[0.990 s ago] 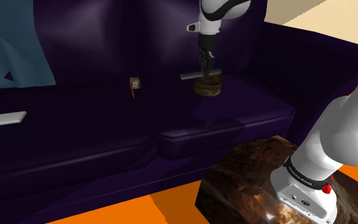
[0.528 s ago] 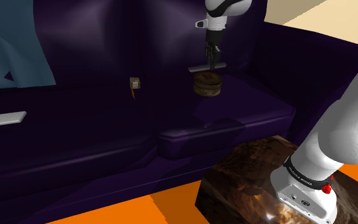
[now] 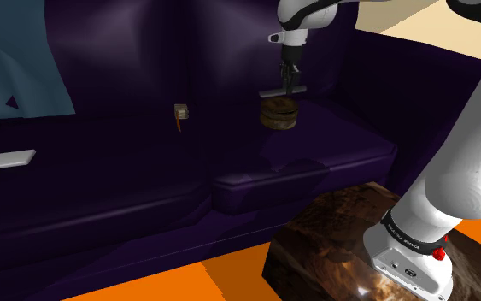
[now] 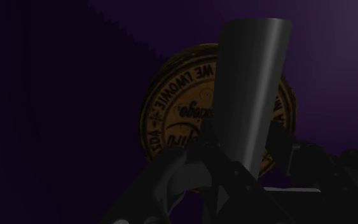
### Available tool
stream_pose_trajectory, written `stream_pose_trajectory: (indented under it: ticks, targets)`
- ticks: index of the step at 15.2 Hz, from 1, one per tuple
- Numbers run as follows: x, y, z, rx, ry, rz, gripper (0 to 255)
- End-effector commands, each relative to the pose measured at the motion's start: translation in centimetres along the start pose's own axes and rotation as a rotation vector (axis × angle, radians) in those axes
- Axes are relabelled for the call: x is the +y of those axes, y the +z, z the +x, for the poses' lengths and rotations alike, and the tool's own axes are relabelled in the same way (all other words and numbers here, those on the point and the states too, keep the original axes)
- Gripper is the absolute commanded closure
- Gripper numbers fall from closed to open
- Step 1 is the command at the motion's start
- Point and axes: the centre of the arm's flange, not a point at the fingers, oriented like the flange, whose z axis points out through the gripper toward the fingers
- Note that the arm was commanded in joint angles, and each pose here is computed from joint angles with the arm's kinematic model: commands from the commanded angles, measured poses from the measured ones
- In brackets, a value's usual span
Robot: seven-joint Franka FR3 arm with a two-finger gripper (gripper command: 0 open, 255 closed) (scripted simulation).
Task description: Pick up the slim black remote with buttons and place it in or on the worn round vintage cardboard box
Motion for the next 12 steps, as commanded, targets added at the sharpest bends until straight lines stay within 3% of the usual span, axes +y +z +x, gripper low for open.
stream_pose_trajectory:
  ticks: [1, 6, 12]
  targets:
    - [0.1, 1.1, 0.0, 0.000, 0.000, -0.001, 255]
    - [0.4, 3.9, 0.0, 0.000, 0.000, -0.001, 255]
    - [0.4, 3.9, 0.0, 0.000, 0.000, -0.001, 255]
